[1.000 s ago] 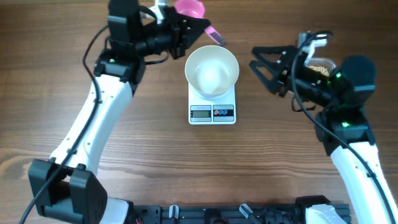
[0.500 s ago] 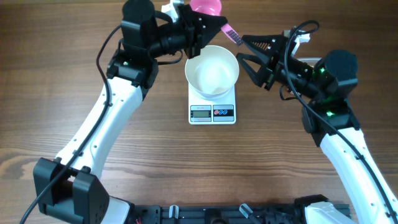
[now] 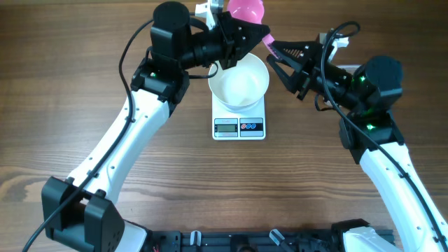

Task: Scoop item into bowl and weigh 150g on scale
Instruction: 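Grasp the pink scoop handle with the right gripper from the left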

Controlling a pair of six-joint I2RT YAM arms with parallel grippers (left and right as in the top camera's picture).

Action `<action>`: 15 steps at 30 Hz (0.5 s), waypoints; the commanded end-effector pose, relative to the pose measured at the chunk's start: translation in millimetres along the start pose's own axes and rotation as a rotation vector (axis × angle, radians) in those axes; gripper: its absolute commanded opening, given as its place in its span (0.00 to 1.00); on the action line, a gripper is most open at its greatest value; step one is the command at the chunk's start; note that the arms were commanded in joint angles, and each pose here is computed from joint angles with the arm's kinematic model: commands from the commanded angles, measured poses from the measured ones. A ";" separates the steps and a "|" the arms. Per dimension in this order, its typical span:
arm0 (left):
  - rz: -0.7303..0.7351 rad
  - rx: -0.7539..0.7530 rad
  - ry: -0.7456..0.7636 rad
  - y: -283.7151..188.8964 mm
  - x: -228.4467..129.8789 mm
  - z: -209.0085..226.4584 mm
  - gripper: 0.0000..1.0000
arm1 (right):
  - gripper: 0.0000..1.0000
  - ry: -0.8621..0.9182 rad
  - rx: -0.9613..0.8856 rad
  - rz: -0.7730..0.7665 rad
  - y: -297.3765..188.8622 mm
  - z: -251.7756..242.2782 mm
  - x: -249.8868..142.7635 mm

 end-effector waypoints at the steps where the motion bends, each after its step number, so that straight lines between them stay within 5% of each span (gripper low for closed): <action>1: -0.037 -0.009 -0.006 -1.3 1.5 -13.9 0.04 | 0.36 -0.011 0.026 -0.038 2.5 7.0 5.1; 15: -0.045 0.032 -0.075 4.6 -4.4 -6.6 0.04 | 0.24 -0.066 0.034 -0.060 2.4 8.5 7.8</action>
Point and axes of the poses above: each gripper's point midway between its finger pads, its own y axis out along the fingers, its own z axis along the line the jaws close on, x = y × z, the point moved 4 cm from there along -y, back along the fingers, and after that the axes turned 10 degrees about y, right-handed, at the moved point
